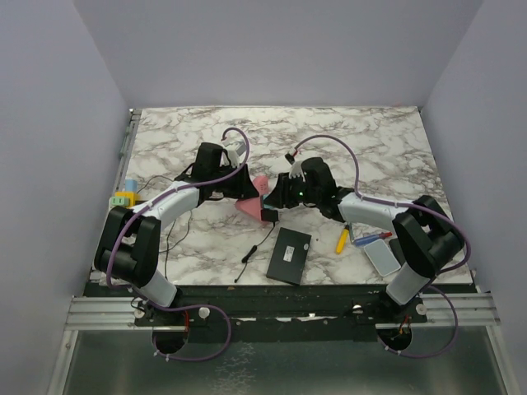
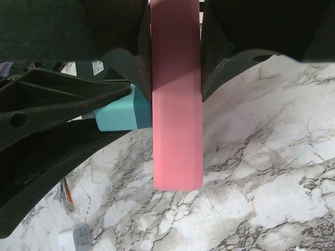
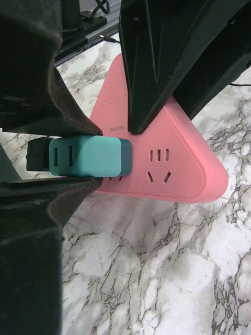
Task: Pull the plug off the socket
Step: Remove the plug from the socket.
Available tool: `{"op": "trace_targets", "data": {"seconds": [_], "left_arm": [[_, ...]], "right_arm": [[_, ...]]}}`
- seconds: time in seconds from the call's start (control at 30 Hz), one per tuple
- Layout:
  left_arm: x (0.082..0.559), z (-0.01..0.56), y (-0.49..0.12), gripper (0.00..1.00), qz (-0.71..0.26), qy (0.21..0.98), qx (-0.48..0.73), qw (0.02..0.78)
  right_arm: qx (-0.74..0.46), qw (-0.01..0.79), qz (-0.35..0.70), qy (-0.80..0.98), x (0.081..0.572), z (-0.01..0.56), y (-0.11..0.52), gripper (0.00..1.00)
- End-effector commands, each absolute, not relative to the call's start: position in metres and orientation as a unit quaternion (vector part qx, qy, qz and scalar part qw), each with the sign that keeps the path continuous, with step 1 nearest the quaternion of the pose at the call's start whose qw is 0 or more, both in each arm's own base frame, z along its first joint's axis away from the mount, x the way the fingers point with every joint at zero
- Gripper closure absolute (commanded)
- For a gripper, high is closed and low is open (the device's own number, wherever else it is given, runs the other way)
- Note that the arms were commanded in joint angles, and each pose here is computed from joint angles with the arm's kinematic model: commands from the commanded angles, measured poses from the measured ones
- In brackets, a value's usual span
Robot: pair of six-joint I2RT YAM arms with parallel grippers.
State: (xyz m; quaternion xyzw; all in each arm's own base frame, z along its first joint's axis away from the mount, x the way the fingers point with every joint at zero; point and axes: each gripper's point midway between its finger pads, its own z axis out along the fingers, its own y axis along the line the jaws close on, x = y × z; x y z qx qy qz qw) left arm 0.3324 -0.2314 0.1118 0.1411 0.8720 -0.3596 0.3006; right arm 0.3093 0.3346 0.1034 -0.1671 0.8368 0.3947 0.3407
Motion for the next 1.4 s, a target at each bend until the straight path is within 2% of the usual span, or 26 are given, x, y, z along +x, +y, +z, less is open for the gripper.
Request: {"op": "trace_targets", "data": {"seconds": [0.0,0.8,1.37], "left_arm": [[0.344,0.11,-0.223,1.0,-0.332,0.876,0.139,0.32],[0.344,0.114,-0.222,1.0,-0.329,0.874,0.141,0.328],[0.345,0.111,-0.22,1.0,-0.322,0.876,0.142,0.328]], "right_arm": [[-0.157,0.349,0.39,0.837,0.313,0.114,0.347,1.0],[-0.146,0.355,0.344,0.857,0.302,0.106,0.365,1.0],[-0.238,0.325,0.492,0.772,0.266,0.131,0.371,1.0]]}}
